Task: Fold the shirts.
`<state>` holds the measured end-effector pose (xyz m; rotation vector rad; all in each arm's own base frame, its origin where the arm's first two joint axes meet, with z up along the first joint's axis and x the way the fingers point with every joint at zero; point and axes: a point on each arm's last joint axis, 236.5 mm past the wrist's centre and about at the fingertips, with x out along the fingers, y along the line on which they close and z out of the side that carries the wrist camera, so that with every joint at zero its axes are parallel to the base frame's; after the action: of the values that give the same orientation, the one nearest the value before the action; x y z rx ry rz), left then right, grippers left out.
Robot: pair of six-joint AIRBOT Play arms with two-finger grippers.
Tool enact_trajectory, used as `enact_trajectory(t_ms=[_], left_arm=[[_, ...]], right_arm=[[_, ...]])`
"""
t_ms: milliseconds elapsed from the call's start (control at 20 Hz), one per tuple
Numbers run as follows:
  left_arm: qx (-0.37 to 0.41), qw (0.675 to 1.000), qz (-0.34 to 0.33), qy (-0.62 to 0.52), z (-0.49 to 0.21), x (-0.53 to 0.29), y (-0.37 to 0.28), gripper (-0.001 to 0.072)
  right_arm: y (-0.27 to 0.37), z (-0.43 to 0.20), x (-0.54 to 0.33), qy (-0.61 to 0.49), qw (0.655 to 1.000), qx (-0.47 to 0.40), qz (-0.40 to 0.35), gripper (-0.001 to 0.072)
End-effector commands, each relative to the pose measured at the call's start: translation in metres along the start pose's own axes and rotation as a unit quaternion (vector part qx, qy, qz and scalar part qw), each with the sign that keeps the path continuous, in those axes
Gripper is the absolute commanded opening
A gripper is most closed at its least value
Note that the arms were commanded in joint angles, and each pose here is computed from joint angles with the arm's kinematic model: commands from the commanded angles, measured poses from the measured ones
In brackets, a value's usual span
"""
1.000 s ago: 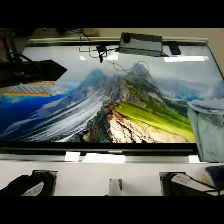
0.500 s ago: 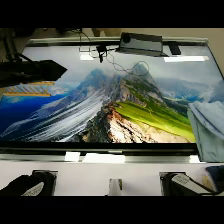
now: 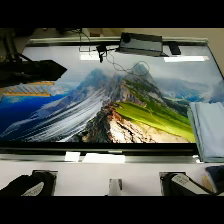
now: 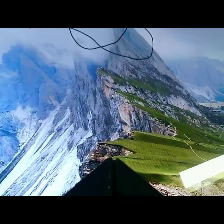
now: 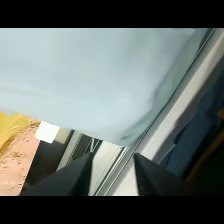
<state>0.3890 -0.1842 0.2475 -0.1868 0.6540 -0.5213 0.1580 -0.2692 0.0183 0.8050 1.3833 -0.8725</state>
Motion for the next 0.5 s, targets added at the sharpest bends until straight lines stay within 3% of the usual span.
enact_trajectory(t_ms=[0, 150, 300, 400, 450], left_arm=[[0.0, 1.0, 0.0, -0.002, 0.002, -0.001, 0.0, 0.0029], [0.03, 0.999, 0.031, -0.016, 0.016, -0.007, 0.009, 0.0025], [0.091, 0.974, 0.207, 0.012, 0.031, -0.002, 0.078, 0.0025], [0.077, 0.954, 0.265, 0.12, -0.006, 0.016, 0.114, 0.0032], [0.06, 0.94, 0.274, 0.193, -0.038, 0.024, 0.123, 0.0141]], right_arm=[[-0.009, 0.018, -0.009, -0.037, 0.998, -0.036, -0.021, 0.05], [0.037, 0.08, -0.082, -0.184, 0.977, -0.102, 0.045, 0.0499], [0.14, 0.108, -0.175, -0.334, 0.915, -0.206, 0.092, 0.0498], [0.225, 0.073, -0.186, -0.339, 0.887, -0.281, 0.137, 0.0545], [0.259, 0.047, -0.172, -0.303, 0.892, -0.295, 0.157, 0.0609]])
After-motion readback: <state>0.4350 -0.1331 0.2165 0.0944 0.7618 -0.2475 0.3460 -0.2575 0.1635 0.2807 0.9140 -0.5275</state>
